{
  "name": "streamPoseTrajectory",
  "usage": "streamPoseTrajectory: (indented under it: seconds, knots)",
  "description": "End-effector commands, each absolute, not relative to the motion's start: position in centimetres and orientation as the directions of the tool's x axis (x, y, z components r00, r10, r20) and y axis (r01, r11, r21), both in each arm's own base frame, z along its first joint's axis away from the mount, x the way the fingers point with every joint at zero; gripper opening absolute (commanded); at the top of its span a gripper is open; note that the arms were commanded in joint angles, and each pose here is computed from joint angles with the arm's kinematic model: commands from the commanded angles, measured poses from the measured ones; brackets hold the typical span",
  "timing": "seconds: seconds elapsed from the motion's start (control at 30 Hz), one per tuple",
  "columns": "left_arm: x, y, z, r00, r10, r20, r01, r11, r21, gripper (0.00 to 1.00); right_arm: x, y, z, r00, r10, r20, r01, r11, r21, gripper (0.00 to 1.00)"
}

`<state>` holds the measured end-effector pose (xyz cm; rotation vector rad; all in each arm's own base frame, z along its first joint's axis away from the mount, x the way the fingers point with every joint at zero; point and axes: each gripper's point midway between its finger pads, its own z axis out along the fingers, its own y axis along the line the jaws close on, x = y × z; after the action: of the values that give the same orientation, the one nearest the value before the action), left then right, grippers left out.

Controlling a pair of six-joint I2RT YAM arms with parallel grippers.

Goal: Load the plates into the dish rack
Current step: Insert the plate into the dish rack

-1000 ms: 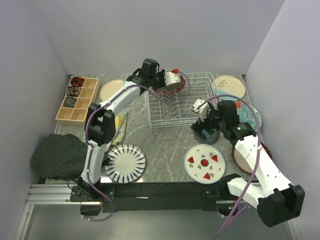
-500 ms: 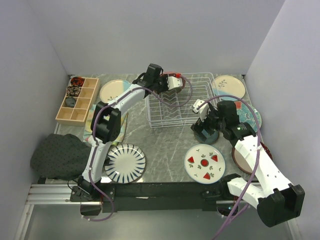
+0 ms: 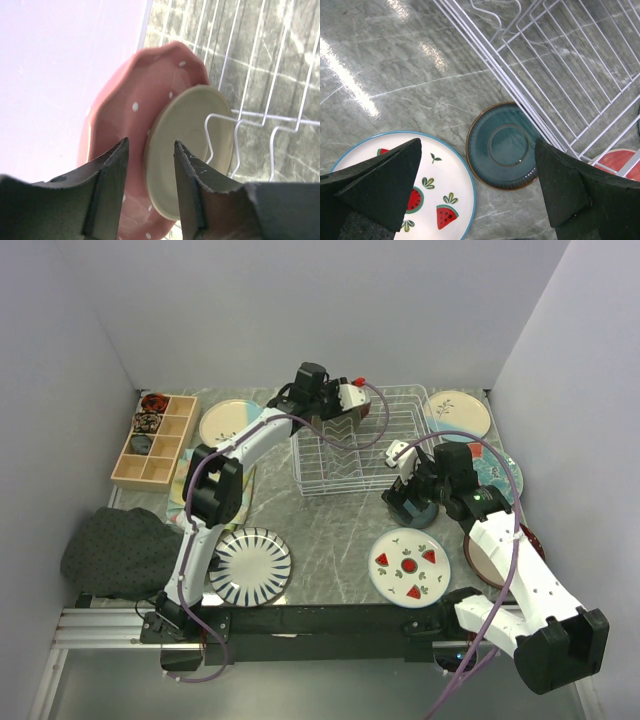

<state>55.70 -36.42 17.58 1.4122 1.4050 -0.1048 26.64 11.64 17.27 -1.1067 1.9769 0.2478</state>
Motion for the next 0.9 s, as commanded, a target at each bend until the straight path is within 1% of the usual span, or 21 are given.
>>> streamPoseTrajectory:
  seconds: [0.0,0.17,0.2,0.27,0.33,0.37,0.43,0.47,0.5,0.57,0.6,0.63,0.67,0.7,0.73,0.77,0.8,0.87]
  knots:
    - [55.9,-36.8,26.0,0.379,0.591,-0.712,0.650,0.378,0.660,0.48,26.9,11.6,18.1,-0.227,-0.607,-0.762,-0.769,0.591,-0.242,1.00]
    - [54.4,-36.9,28.9,0.408,0.557,-0.723,0.645,0.385,0.660,0.49,26.9,11.6,18.2,-0.219,-0.606,-0.765,-0.769,0.590,-0.247,1.00]
    - [53.9,-37.0,28.8,0.406,0.549,-0.731,0.657,0.381,0.651,0.49,26.9,11.6,18.3,-0.218,-0.606,-0.765,-0.768,0.590,-0.250,1.00]
    - [53.0,-36.9,30.3,0.414,0.526,-0.743,0.657,0.393,0.644,0.51,26.9,11.6,18.3,-0.215,-0.605,-0.767,-0.766,0.591,-0.251,1.00]
    - [52.1,-36.9,30.6,0.412,0.506,-0.757,0.674,0.390,0.627,0.53,26.8,11.6,18.5,-0.210,-0.603,-0.769,-0.765,0.591,-0.255,1.00]
    - [51.4,-36.8,32.2,0.422,0.480,-0.769,0.672,0.404,0.621,0.53,26.8,11.5,18.4,-0.211,-0.604,-0.769,-0.765,0.591,-0.254,1.00]
    - [50.6,-36.5,32.4,0.415,0.465,-0.782,0.685,0.406,0.605,0.56,26.8,11.5,18.5,-0.204,-0.602,-0.772,-0.762,0.592,-0.261,1.00]
    - [49.9,-36.2,34.0,0.423,0.441,-0.792,0.679,0.425,0.599,0.57,26.8,11.5,18.6,-0.200,-0.602,-0.773,-0.762,0.591,-0.263,1.00]
    - [49.5,-36.1,33.5,0.410,0.438,-0.800,0.690,0.425,0.586,0.59,26.8,11.5,18.7,-0.201,-0.600,-0.774,-0.761,0.593,-0.263,1.00]
    - [48.2,-35.6,35.4,0.418,0.403,-0.814,0.689,0.443,0.573,0.63,26.8,11.5,18.7,-0.197,-0.599,-0.776,-0.761,0.592,-0.263,1.00]
    - [47.8,-35.4,35.2,0.413,0.393,-0.821,0.694,0.448,0.564,0.65,26.7,11.6,18.8,-0.195,-0.596,-0.779,-0.763,0.591,-0.262,1.00]
    - [47.4,-35.2,35.4,0.406,0.384,-0.829,0.696,0.457,0.553,0.70,26.7,11.6,18.8,-0.193,-0.594,-0.781,-0.762,0.592,-0.263,1.00]
    - [46.6,-34.7,36.8,0.403,0.359,-0.842,0.692,0.483,0.537,0.73,26.7,11.6,18.9,-0.192,-0.591,-0.783,-0.760,0.594,-0.262,1.00]
    - [46.3,-34.3,36.8,0.399,0.345,-0.850,0.689,0.498,0.526,0.76,26.7,11.6,18.8,-0.196,-0.589,-0.784,-0.762,0.594,-0.256,1.00]
    - [45.8,-34.2,37.1,0.393,0.331,-0.858,0.690,0.510,0.513,0.83,26.7,11.6,18.9,-0.195,-0.587,-0.785,-0.762,0.595,-0.256,1.00]
    - [44.9,-33.4,38.5,0.392,0.299,-0.870,0.688,0.532,0.494,0.87,26.7,11.6,18.9,-0.197,-0.585,-0.787,-0.762,0.597,-0.253,1.00]
    - [44.5,-33.2,37.7,0.372,0.294,-0.880,0.699,0.535,0.474,0.90,26.7,11.7,18.8,-0.203,-0.584,-0.786,-0.763,0.597,-0.247,1.00]
    - [43.1,-32.4,39.7,0.377,0.233,-0.896,0.698,0.564,0.441,0.99,26.7,11.7,18.7,-0.210,-0.581,-0.786,-0.766,0.597,-0.237,1.00]
